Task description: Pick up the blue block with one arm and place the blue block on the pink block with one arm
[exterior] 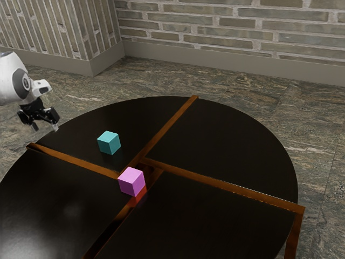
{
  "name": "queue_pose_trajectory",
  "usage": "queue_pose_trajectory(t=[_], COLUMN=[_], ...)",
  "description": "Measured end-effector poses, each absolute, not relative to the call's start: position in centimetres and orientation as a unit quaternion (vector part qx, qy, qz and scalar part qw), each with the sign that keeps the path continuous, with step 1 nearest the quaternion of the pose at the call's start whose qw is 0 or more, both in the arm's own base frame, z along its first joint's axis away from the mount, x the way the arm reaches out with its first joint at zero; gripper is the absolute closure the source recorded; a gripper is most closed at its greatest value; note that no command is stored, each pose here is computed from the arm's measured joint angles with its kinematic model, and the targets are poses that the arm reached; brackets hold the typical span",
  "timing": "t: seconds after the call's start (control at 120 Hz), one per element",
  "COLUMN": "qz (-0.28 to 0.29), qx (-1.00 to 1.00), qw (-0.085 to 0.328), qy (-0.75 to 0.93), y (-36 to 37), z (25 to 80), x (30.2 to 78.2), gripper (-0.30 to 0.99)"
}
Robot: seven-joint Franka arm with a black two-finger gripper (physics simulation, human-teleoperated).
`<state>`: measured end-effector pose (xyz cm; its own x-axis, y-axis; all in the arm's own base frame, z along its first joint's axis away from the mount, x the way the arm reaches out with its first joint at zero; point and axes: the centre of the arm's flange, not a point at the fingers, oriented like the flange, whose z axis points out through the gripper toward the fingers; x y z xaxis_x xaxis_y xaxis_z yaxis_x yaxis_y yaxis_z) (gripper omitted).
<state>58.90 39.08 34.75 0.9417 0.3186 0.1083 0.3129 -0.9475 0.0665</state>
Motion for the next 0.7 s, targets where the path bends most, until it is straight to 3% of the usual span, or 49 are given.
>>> queue_pose_trajectory(t=[0.217,0.35,0.517,0.7], qz=[0.081,0.061,0.015,0.009], qx=[0.990,0.993,0.995,0.996], qw=[0.031,0.052,0.069,0.066], qy=[0.110,0.089,0.069,0.068], y=[35.6,31.3,27.0,26.5], z=[37.0,38.6,36.1,35.0], x=[61.9,60.6,59.3,59.3], gripper=[0.00,0.00,0.00,0.00])
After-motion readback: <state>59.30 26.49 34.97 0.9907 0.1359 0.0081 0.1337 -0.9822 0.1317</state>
